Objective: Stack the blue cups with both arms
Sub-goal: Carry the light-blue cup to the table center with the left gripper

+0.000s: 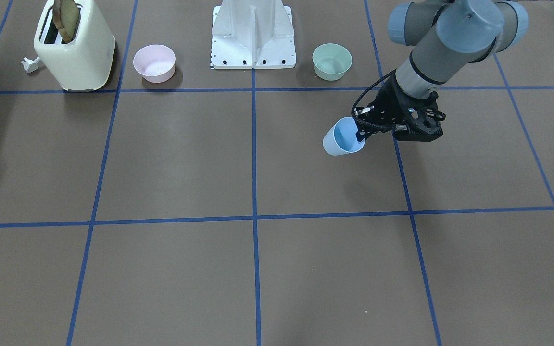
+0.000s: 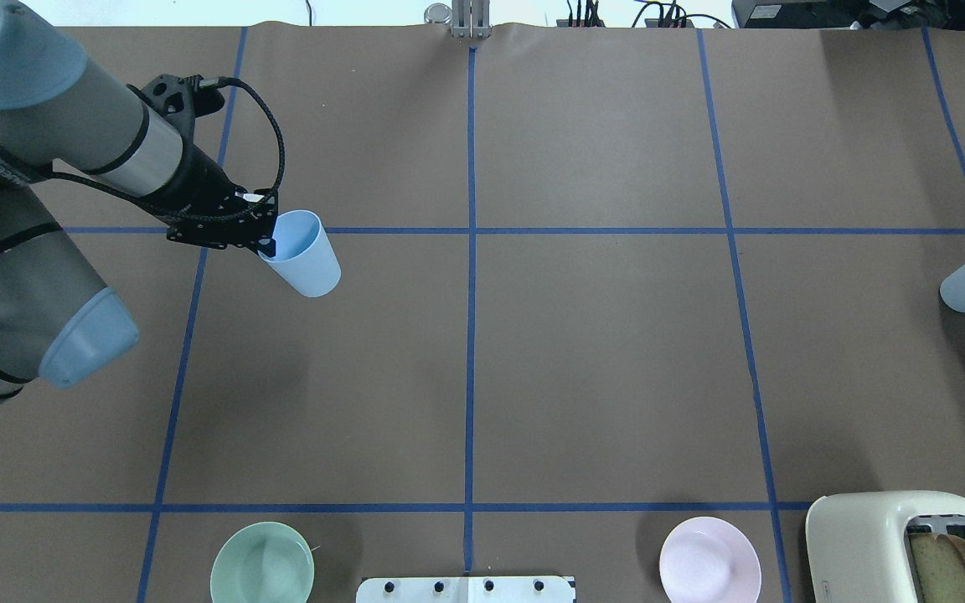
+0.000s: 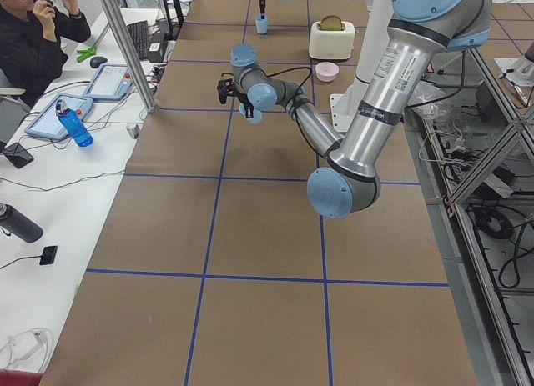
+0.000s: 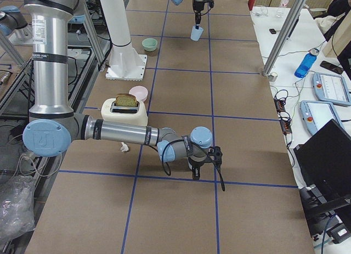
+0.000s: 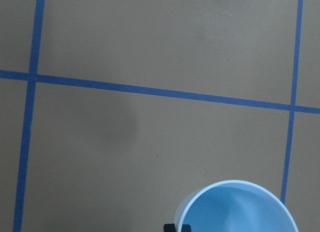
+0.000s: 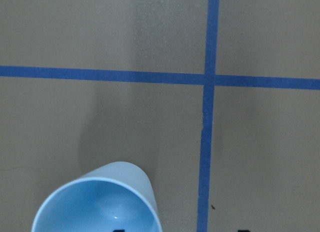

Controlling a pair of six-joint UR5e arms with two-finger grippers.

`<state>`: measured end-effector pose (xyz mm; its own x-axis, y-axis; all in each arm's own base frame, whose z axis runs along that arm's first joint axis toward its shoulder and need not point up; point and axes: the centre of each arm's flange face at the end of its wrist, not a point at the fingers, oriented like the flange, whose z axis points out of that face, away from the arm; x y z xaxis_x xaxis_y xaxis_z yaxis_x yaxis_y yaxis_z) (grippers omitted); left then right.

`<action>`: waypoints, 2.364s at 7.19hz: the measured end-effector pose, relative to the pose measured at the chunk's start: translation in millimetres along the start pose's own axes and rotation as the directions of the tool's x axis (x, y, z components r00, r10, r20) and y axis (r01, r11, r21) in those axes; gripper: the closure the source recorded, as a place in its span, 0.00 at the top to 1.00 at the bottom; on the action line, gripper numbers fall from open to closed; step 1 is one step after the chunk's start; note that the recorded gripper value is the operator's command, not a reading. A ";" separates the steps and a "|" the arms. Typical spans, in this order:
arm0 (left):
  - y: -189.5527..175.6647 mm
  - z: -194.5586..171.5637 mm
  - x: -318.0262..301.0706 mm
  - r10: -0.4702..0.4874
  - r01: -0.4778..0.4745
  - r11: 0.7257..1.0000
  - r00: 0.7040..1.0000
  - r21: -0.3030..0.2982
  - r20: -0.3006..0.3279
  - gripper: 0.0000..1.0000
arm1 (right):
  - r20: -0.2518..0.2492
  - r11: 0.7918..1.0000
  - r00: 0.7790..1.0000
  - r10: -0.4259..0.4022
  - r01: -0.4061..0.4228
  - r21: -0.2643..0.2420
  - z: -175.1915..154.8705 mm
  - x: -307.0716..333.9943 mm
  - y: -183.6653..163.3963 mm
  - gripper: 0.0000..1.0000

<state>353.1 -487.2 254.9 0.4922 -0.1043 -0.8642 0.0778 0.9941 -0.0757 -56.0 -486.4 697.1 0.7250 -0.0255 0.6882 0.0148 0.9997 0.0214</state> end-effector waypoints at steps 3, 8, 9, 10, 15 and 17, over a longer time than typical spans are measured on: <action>24.2 25.5 31.0 -0.010 0.010 1.000 1.000 -0.002 0.006 0.00 | -0.015 0.999 1.000 0.025 -0.025 0.020 1.0 -8.9 -4.0 0.00; 58.3 89.6 103.4 -0.035 0.034 0.999 0.999 0.013 0.036 0.00 | 0.035 0.998 0.999 -0.006 0.004 0.066 -22.8 -25.6 -28.4 0.00; 60.8 97.8 112.2 -0.042 0.041 0.999 0.998 0.018 0.041 0.00 | 0.052 0.998 0.999 0.011 -0.015 0.068 -37.2 -28.2 -39.4 0.00; 64.1 107.3 122.5 -0.046 0.045 0.999 0.998 0.024 0.048 0.00 | 0.061 0.997 0.998 0.026 -0.030 0.069 -53.3 -36.1 -50.9 0.00; 80.8 139.9 154.8 -0.062 0.059 0.997 0.996 0.049 0.065 0.00 | 0.053 0.996 0.995 0.079 -0.082 0.043 -167.3 -143.2 -111.9 0.00; 81.1 144.4 157.0 -0.061 0.057 0.997 0.996 0.055 0.070 0.00 | 0.049 0.996 0.995 0.081 -0.083 0.040 -183.8 -161.4 -120.2 0.00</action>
<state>561.9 -427.4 184.9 0.5457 -0.1667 -0.8212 0.1530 0.9834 -0.0979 -48.3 -601.5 450.2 0.6890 0.0555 0.7226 -0.0733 0.9973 -0.0068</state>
